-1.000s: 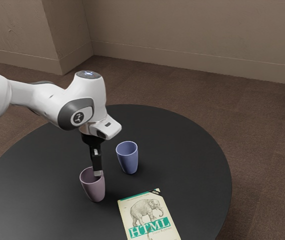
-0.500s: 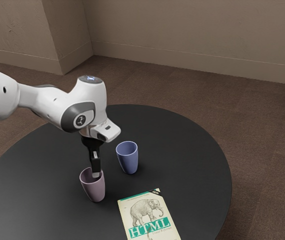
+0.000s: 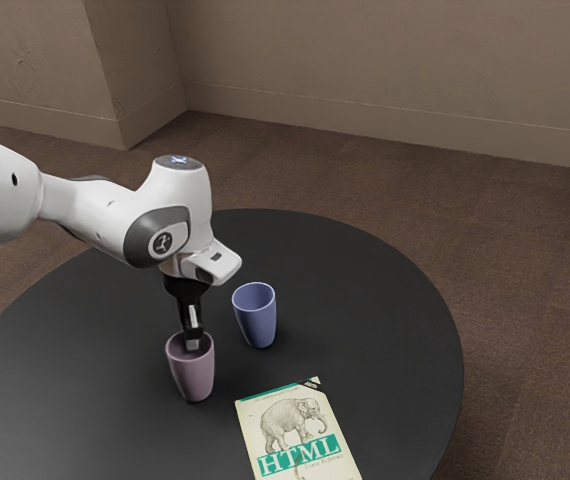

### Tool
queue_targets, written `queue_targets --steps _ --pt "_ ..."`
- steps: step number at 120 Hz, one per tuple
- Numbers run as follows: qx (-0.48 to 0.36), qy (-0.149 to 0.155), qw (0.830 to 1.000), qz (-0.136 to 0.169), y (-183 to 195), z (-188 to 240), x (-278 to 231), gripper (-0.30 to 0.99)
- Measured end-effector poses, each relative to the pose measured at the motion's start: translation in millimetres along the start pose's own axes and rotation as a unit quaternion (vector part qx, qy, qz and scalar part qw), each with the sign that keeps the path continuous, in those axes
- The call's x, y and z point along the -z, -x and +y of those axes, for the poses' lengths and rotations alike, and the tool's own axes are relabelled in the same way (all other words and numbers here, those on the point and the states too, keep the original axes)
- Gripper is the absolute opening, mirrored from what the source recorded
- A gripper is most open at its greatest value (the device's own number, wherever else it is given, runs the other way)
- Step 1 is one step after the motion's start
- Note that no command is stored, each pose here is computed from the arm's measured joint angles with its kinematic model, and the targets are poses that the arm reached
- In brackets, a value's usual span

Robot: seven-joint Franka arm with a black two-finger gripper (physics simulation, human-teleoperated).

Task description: Place the left cup onto the right cup

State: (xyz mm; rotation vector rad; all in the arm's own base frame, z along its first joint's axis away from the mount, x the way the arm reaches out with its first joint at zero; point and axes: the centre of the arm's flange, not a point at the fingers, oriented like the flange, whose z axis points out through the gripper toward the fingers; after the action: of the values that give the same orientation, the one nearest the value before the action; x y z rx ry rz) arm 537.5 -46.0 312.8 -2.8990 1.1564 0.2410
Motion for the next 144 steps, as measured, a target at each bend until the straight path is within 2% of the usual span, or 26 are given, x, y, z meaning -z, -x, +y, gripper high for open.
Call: queue_targets --steps 21,72,94,112,144 --pt "0.012 0.006 1.000 0.011 1 2 6 -0.07" --pt "0.013 -0.030 0.998 0.063 15 34 107 -0.09" --pt "0.028 -0.035 0.996 0.075 23 28 142 -0.09" --pt "0.019 -0.042 0.996 0.075 6 24 163 -0.09" --pt "-0.005 -0.048 0.998 0.048 -29 24 162 -0.09"
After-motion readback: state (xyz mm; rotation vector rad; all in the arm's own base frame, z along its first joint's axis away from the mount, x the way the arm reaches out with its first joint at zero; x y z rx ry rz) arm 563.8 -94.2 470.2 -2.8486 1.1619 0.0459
